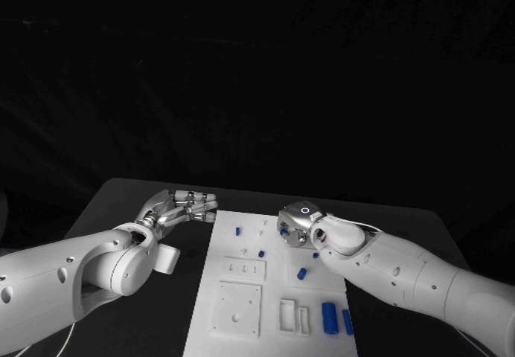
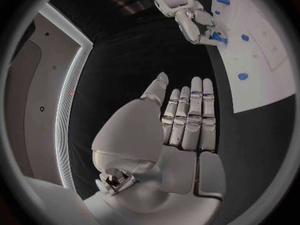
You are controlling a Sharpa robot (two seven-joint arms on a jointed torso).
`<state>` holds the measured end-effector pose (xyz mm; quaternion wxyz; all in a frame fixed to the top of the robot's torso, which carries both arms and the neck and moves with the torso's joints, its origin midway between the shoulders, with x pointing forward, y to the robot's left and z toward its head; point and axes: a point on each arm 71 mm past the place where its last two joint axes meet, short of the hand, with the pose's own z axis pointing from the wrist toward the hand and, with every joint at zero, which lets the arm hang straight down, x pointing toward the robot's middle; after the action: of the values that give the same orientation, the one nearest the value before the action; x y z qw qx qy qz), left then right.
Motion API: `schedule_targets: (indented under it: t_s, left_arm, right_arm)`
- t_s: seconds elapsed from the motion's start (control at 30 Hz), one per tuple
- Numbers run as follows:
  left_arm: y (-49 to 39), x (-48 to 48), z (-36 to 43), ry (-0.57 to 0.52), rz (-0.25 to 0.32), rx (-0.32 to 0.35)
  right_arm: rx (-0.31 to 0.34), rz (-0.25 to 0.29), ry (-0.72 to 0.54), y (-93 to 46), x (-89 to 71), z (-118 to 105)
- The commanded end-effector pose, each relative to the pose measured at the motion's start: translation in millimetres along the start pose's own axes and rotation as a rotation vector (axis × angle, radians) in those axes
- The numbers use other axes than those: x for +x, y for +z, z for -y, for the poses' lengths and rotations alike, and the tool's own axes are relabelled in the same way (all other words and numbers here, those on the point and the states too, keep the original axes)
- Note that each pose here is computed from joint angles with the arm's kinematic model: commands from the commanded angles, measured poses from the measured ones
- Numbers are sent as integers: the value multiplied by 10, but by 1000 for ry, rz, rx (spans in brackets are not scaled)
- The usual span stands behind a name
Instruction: Assemble the parts on the task board
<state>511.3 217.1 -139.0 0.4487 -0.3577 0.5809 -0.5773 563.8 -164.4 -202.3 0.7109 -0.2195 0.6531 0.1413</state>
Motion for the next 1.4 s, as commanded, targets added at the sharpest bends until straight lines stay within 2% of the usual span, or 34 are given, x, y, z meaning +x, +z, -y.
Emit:
schedule_targets:
  t_s: [0.03,0.4,0.57,0.8,1.4]
  left_arm:
    - [12,31,17,-3,-20,7]
    - [36,68,18,-5,-28,9]
    - [45,80,19,-5,-30,10]
    - [48,100,28,-6,-35,11]
    - [66,120,88,-3,-42,22]
  right_arm:
    - [17,94,-15,30,-84,-57]
    - [73,197,-13,125,-190,-151]
    - [85,218,-10,151,-213,-172]
    - [91,223,-8,182,-218,-199]
    - [78,186,-13,223,-174,-233]
